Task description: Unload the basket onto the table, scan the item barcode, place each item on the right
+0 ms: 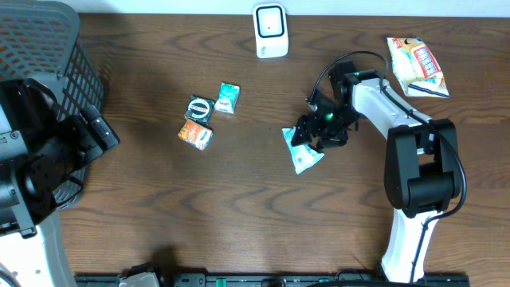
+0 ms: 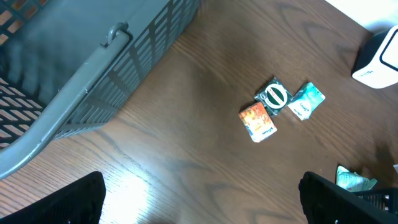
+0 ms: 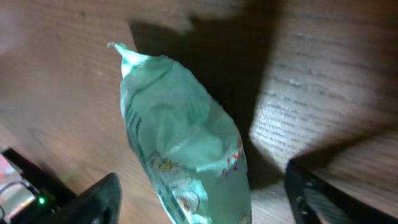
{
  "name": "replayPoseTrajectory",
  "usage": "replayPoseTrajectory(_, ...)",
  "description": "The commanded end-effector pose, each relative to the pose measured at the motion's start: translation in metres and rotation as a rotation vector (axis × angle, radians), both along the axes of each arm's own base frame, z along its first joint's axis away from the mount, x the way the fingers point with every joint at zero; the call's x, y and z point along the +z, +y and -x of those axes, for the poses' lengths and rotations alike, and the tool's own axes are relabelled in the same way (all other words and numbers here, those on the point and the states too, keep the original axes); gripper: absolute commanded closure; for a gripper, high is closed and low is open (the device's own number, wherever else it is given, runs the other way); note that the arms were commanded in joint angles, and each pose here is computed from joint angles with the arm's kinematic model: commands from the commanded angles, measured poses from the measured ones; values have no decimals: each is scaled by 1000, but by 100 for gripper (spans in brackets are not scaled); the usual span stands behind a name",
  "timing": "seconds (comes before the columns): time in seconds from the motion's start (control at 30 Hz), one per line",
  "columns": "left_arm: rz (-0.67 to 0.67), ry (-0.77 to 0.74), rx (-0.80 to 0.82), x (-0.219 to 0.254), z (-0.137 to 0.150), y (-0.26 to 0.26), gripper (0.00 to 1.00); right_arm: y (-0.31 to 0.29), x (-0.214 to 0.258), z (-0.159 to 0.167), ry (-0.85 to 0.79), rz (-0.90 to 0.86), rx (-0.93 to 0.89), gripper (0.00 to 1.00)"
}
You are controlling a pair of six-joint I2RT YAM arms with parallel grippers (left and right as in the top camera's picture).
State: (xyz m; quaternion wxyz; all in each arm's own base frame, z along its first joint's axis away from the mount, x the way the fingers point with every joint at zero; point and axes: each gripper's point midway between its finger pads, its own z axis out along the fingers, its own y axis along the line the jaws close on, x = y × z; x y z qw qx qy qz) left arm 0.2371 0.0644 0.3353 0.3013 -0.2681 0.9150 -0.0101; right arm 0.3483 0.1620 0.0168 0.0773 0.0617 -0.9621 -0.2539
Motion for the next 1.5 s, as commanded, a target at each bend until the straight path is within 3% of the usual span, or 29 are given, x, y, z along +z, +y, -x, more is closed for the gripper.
replayPoseTrajectory(0.0,-3,13,12,-3,1,3,2,0,-8,5,7,18,10,29)
replayPoseTrajectory(0.1,-3,13,12,-3,1,3,2,1,-8,4,3,17,10,39)
replayPoseTrajectory(0.3,-3,13,12,-3,1,3,3,8,-10,2,-17,14,21,48)
replayPoseTrajectory(0.47,-3,13,12,-3,1,3,2,13,-14,1,-18,56,-5,70)
replayPoseTrajectory(0.57,-3,13,12,-3,1,3,2,19,-15,3,-17,57,-6,99)
replayPoseTrajectory(0.7,-3,13,12,-3,1,3,2,28,-11,3,-9,22,-11,99)
replayPoseTrajectory(0.9,-3,13,12,-3,1,3,2,42,35,-18,-38,-200,-60,99)
replayPoseTrajectory(1.0,-3,13,12,-3,1,3,2,45,78,-31,-117,-344,-47,99)
replayPoseTrajectory(1.47,-3,13,12,-3,1,3,2,51,208,-28,-415,-529,0,99)
